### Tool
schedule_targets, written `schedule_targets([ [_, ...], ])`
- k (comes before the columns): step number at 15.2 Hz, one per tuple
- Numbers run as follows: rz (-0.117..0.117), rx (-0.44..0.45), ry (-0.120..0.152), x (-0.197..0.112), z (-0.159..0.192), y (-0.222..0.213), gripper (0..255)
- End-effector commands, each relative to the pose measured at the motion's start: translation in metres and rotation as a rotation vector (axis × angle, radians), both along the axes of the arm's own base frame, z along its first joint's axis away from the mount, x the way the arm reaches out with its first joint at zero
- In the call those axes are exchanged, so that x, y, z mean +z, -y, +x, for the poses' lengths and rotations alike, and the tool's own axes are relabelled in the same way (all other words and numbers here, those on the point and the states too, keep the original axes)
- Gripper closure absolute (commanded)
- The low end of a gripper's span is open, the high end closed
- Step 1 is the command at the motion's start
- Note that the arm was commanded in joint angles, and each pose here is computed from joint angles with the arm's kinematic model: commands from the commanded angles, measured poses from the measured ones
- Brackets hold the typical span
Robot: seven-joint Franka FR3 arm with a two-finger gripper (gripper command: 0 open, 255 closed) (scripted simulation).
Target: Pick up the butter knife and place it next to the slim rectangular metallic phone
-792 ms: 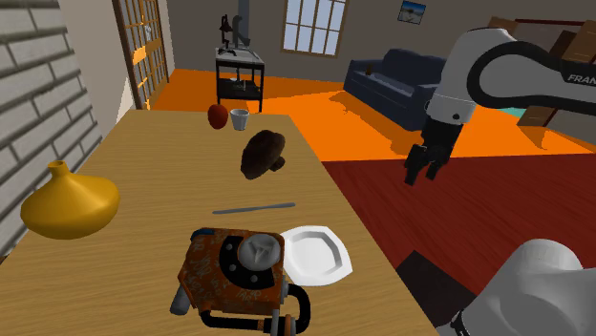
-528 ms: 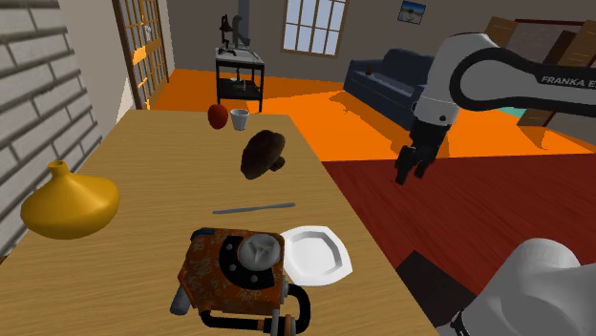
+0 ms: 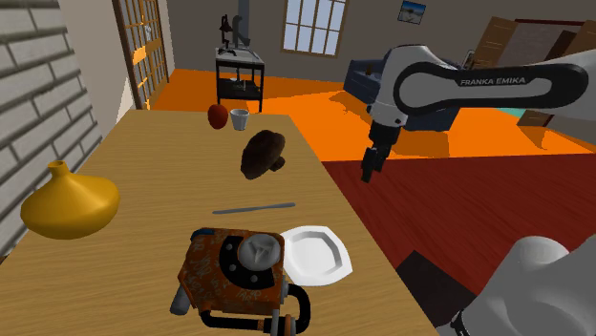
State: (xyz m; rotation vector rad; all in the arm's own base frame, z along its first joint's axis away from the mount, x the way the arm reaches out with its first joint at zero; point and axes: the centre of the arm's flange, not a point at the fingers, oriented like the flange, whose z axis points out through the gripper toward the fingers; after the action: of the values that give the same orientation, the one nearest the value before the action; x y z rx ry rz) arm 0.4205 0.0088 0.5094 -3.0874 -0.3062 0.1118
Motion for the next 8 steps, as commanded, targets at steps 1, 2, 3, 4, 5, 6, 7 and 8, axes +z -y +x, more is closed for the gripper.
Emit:
schedule_targets([
  [1,-0.002,0.078,0.004,-0.01,0.024,-0.01,0],
  [2,-0.003,0.115,0.006,-0.015,0.035,-0.016,0],
  [3,-0.004,0.152,0.007,-0.019,0.046,-0.022,0],
  [4,-0.005,0.189,0.009,-0.024,0.056,-0.029,0],
  [5,-0.005,0.226,0.01,-0.029,0.067,-0.036,0],
  [6,-0.006,0.263,0.012,-0.034,0.076,-0.044,0],
  [7,-0.007,0.3,0.013,-0.038,0.086,-0.052,0],
  [8,-0.008,0.338,0.015,-0.043,0.095,-0.06,0],
])
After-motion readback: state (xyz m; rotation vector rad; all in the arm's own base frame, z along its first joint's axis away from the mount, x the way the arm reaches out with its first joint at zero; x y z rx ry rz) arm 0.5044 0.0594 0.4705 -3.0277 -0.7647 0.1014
